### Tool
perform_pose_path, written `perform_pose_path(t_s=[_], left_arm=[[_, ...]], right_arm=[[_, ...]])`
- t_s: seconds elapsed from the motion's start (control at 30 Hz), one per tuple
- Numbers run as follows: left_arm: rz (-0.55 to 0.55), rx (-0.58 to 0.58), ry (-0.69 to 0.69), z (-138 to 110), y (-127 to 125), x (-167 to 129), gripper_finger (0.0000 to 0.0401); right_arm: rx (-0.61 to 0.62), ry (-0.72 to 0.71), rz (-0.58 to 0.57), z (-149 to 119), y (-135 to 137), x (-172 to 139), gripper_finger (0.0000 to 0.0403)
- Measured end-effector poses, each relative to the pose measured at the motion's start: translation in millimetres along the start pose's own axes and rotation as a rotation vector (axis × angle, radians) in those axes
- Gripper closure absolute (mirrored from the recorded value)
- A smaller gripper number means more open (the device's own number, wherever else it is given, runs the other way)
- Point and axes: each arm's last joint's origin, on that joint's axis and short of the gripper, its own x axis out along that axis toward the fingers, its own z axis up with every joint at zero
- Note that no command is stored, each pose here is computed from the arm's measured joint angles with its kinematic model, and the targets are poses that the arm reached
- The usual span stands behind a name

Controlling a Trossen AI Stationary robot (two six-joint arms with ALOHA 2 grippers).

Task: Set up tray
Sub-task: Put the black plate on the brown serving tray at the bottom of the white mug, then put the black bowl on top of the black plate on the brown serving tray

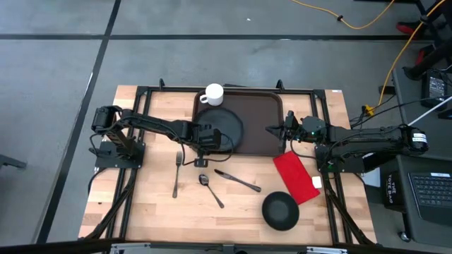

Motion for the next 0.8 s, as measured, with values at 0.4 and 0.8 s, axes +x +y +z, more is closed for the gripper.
perform_pose_path(t_s=[0.4,0.8], left_arm=[[0.000,-0.017,0.000,0.0,-0.8,-0.1,0.0288],[-0.001,0.124,0.089,-2.5,1.2,-8.8,0.0300]], right_arm=[[-0.008,0.006,0.034,-0.2,1.0,0.0,0.0388],[-0.019,0.004,0.034,0.0,1.0,0.0,0.0388]])
